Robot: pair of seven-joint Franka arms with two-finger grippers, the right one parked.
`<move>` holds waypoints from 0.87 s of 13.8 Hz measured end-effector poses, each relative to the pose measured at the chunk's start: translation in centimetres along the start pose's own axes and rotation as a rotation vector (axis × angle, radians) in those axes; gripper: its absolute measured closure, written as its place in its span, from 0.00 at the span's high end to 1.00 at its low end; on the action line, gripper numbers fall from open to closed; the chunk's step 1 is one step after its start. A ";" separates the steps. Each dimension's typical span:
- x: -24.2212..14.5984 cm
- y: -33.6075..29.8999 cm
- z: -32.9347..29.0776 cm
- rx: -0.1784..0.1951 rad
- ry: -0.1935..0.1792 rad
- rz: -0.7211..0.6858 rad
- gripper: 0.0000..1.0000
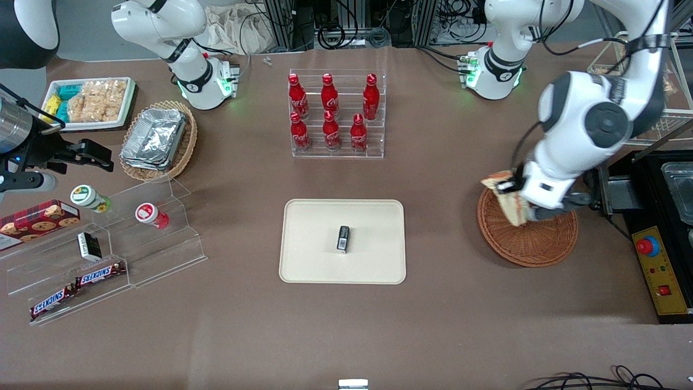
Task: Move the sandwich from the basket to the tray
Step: 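Lift the sandwich and carry it over the white tray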
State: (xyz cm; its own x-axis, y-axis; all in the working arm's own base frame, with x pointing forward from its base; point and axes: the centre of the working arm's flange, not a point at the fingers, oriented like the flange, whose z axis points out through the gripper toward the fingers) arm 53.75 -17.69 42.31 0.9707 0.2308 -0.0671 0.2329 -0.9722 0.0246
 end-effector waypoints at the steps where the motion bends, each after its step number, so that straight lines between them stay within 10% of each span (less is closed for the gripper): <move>1: -1.5 3.6 0.4 -0.008 -0.008 0.055 0.21; 6: -5.2 16.7 9.2 -0.098 -0.030 0.262 0.21; 12: -3.1 20.2 19.5 -0.093 0.042 0.392 0.21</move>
State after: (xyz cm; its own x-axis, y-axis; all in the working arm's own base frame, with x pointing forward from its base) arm 54.27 -38.79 23.61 0.9881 -0.1537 0.0061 -0.1532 -0.9795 0.1308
